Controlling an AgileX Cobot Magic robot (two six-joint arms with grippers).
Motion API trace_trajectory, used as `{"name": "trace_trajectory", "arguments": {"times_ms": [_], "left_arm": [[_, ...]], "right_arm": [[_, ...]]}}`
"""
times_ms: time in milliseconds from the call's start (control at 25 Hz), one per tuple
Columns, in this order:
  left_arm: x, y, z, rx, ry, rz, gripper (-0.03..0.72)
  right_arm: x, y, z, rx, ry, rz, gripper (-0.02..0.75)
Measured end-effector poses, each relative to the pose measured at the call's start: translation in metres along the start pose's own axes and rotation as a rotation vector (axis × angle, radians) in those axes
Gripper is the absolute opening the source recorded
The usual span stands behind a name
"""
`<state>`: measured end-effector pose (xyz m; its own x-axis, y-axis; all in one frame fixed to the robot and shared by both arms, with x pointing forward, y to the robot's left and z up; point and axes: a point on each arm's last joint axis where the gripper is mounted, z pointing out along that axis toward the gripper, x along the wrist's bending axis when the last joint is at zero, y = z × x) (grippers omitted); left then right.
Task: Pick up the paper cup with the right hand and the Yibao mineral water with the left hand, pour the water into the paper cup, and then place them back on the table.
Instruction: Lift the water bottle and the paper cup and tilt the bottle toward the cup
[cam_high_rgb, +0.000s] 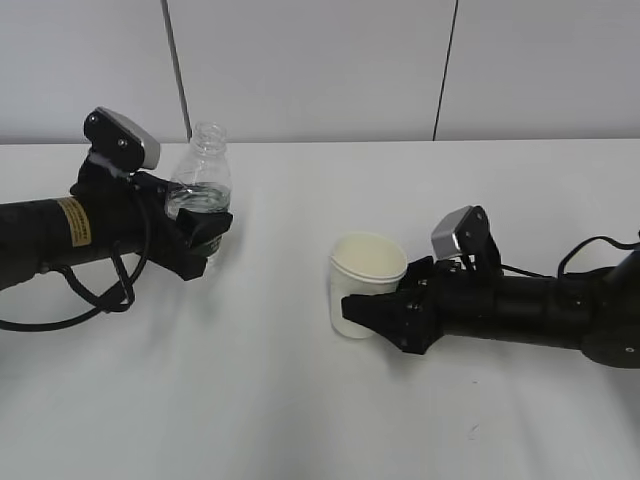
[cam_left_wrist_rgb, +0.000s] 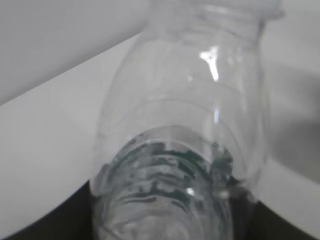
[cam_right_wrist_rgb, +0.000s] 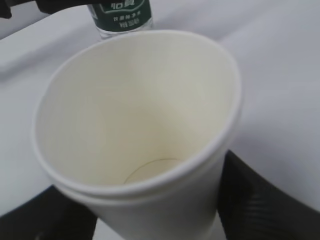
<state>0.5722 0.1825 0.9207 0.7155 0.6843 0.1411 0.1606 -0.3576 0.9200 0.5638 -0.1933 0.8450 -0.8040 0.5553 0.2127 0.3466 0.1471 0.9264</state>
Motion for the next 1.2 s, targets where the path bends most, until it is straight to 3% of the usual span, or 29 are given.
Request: {"name": "trace_trajectory", "arguments": {"times_ms": [800,1200], "left_arm": [[0.012,0.023,-0.028,0.166,0.128,0.153,0.364],[0.011,0.042,-0.037,0.254,0.147,0.301,0.364]], "right_arm": [[0.016,0.030,0.059,0.102,0.092,-0.059,0.511],[0.020,0.038,0.068,0.110,0.105,-0.062,0.511]]}}
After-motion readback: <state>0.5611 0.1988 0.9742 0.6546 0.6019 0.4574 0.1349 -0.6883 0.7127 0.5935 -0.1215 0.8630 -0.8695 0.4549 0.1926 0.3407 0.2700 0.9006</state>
